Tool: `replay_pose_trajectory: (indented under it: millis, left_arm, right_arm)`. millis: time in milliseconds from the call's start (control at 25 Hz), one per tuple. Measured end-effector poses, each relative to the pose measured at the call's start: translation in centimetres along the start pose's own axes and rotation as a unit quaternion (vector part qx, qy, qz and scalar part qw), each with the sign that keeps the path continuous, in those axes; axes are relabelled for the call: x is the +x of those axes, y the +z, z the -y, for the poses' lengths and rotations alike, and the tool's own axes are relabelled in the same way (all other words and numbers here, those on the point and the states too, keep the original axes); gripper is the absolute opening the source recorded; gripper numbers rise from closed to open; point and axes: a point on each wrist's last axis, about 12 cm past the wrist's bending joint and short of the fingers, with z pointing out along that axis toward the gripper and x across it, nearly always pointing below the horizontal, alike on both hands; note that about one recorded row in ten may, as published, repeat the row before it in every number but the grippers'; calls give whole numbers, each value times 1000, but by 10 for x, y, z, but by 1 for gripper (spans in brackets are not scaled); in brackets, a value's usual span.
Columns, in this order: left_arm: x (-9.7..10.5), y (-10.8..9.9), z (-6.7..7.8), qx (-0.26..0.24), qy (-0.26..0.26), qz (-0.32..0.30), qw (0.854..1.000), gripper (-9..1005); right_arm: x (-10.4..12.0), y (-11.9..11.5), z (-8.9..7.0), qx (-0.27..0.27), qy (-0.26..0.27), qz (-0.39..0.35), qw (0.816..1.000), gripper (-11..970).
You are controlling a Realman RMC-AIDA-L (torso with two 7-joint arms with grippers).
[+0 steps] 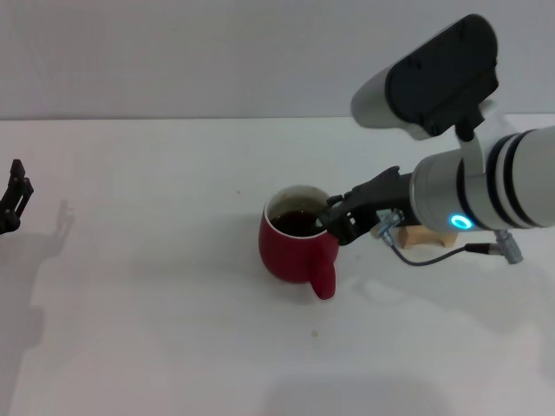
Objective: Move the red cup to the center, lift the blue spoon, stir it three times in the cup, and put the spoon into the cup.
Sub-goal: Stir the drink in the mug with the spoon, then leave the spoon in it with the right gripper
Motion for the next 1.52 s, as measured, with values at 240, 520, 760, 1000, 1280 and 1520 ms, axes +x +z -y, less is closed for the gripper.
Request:
replay_pose_trajectory:
  millis: [240, 520, 760, 1000, 1280, 1520]
  left_arm:
    - [-1, 0, 1, 2, 0, 5, 1000, 840]
    - [-2, 0, 1, 4, 0, 8, 1000, 840]
    - [0, -6, -1, 0, -1, 7, 1000, 840]
    - [0, -10, -2, -3, -1, 10, 1000, 840]
    - [1, -11, -2, -3, -1, 11, 1000, 840]
    - [1, -12, 0, 3, 0, 10, 1000, 840]
  right_arm:
    - [-2, 5, -16, -16, -19, -2, 1000, 175]
    - [-11, 6, -24, -22, -33, 6, 999, 177]
    - [-13, 7, -22, -19, -34, 11, 999, 179]
    - [-12, 10, -12, 2, -30, 10, 1000, 180]
    - [-9, 10, -1, 19, -19, 8, 1000, 182]
    - [-4, 7, 4, 23, -11, 5, 1000, 184]
